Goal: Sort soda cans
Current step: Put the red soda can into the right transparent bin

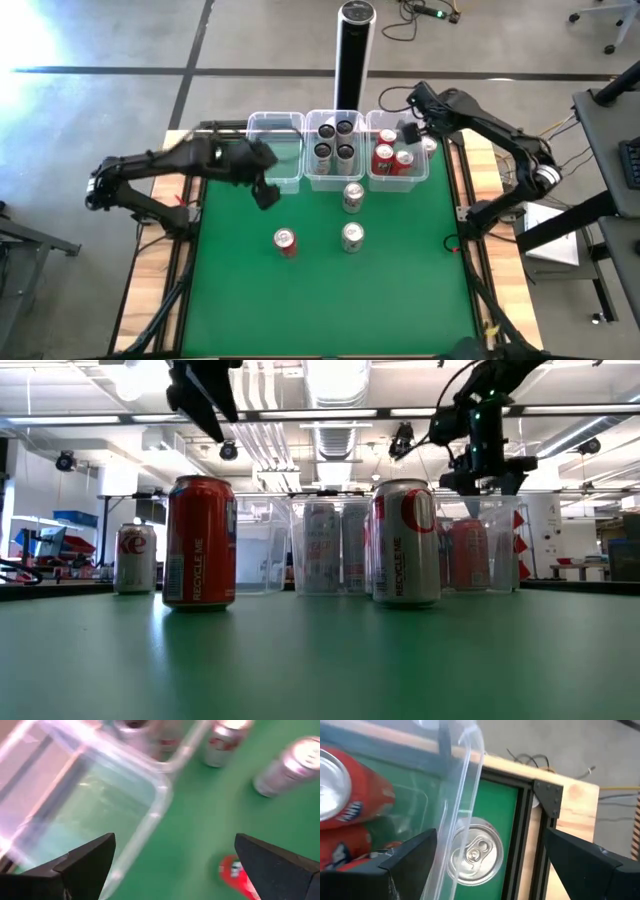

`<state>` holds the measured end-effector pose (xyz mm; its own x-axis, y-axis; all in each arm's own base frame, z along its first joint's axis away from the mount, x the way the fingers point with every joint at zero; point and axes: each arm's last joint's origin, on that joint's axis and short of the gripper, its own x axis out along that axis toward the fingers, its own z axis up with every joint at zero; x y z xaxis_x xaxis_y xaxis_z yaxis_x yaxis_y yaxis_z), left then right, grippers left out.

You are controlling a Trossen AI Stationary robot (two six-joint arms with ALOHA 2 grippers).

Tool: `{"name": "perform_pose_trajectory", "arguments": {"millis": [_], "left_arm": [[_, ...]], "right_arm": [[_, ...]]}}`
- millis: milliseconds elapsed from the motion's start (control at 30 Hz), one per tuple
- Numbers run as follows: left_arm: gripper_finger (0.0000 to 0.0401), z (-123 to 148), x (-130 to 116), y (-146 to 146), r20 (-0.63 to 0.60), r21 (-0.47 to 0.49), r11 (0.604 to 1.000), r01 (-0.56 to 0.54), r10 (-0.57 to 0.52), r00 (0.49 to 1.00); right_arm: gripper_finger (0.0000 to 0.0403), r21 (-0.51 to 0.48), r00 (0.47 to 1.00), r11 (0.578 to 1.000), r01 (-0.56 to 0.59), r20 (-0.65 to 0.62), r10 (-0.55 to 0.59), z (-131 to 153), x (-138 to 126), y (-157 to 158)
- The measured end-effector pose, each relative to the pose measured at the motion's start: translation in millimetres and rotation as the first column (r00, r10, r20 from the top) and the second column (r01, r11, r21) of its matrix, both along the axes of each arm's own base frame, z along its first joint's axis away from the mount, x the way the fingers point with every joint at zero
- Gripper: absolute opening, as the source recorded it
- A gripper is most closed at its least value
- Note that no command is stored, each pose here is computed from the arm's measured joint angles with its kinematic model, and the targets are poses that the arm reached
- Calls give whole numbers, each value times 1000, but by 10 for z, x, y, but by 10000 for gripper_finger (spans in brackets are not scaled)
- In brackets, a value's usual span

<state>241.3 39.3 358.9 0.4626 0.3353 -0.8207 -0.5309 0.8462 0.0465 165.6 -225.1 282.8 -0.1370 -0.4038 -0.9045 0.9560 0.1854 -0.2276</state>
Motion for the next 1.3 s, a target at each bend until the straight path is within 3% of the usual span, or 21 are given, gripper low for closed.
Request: {"name": "perform_pose_trajectory", "arguments": {"millis": [133, 267, 400, 533, 767, 1033, 1300], "left_arm": [[394, 145, -121, 334, 0, 17, 992, -124, 124, 992], [394, 76, -155, 744, -10, -5, 969, -246, 246, 969], [390, -150, -101, 1082, -11, -95, 967, -234, 234, 972], [378, -447, -34, 1276, -131, -117, 967, -225, 209, 969], [367, -758, 1, 1398, -279, -101, 953, -285, 248, 928], [367, -804, -42, 1402, -355, -65, 940, -334, 291, 888], [367, -796, -67, 1427, -360, -40, 937, -346, 310, 880]], "right_arm": [[359, -68, 997, 997, -20, 76, 26, 206, -68, 106], [359, -127, 979, 990, -56, 187, 79, 381, -66, 227], [359, -159, 968, 983, -89, 218, 123, 471, -32, 354], [359, -145, 960, 980, -136, 224, 166, 501, 2, 478], [359, -121, 954, 977, -175, 226, 199, 490, 67, 563], [359, -102, 957, 978, -182, 211, 200, 431, 118, 526], [359, -91, 958, 978, -186, 206, 202, 404, 140, 508]]}}
